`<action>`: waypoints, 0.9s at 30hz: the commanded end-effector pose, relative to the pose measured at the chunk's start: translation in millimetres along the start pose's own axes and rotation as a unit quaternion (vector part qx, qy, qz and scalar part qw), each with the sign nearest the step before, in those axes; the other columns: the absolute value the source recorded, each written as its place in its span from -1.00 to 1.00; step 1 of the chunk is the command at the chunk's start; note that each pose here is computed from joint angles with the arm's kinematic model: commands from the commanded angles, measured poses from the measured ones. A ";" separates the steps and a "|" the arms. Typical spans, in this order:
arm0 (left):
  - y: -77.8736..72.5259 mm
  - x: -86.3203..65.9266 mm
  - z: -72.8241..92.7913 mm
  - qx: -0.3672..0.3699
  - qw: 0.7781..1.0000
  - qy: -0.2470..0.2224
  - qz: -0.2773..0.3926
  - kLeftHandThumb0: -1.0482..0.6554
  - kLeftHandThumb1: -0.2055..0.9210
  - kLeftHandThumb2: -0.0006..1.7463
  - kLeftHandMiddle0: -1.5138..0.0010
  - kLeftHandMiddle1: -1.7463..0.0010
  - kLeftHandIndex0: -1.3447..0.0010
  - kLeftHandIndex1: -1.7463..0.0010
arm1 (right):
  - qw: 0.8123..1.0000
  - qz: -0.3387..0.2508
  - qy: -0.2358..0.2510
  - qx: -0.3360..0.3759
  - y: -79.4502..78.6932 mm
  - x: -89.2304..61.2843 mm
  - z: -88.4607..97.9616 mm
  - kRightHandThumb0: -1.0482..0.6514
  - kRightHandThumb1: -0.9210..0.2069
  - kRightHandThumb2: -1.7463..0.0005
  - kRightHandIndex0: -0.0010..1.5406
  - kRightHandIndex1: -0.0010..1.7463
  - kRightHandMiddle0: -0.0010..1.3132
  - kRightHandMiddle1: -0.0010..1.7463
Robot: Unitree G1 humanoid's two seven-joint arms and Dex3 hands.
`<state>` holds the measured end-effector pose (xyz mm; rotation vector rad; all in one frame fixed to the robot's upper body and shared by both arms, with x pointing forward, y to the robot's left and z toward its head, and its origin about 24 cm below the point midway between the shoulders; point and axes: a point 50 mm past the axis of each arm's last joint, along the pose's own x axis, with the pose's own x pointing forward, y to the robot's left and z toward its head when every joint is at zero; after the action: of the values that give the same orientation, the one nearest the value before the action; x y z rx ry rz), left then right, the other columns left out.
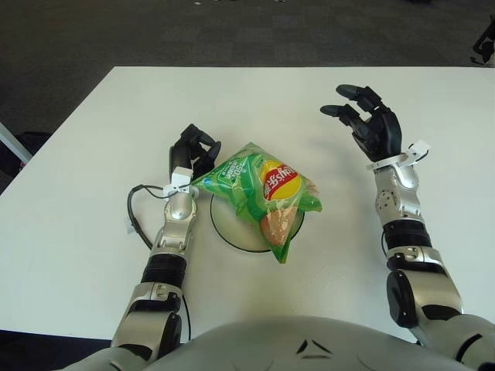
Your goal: Put the snack into the plate.
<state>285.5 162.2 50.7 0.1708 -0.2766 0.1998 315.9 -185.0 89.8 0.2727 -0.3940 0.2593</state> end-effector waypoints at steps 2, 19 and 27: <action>6.1 -5.1 -7.1 0.007 1.000 0.013 0.004 -0.08 1.00 -0.69 -0.27 -1.00 -0.12 -1.00 | 0.999 -0.047 0.009 -0.012 1.3 -14.4 0.2 0.23 -0.85 0.64 -0.31 0.57 -0.11 0.41; 4.8 -5.9 -6.6 -0.011 1.000 -0.004 0.016 -0.06 1.00 -0.67 -0.28 -1.00 -0.13 -1.00 | 0.989 -0.129 0.065 -0.043 2.6 -50.8 -19.5 0.23 -0.09 -0.30 -0.32 0.97 -0.25 0.78; 7.7 -6.7 -7.6 -0.018 1.000 -0.001 0.015 -0.06 1.00 -0.66 -0.29 -1.00 -0.13 -1.00 | 0.988 -0.118 0.069 -0.068 6.6 -55.6 -24.4 -0.16 -0.42 -0.07 -0.04 1.00 -0.38 0.96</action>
<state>284.9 166.2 53.9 0.1349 -0.3262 0.2208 277.0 -184.0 52.8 0.1753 -0.2454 0.0223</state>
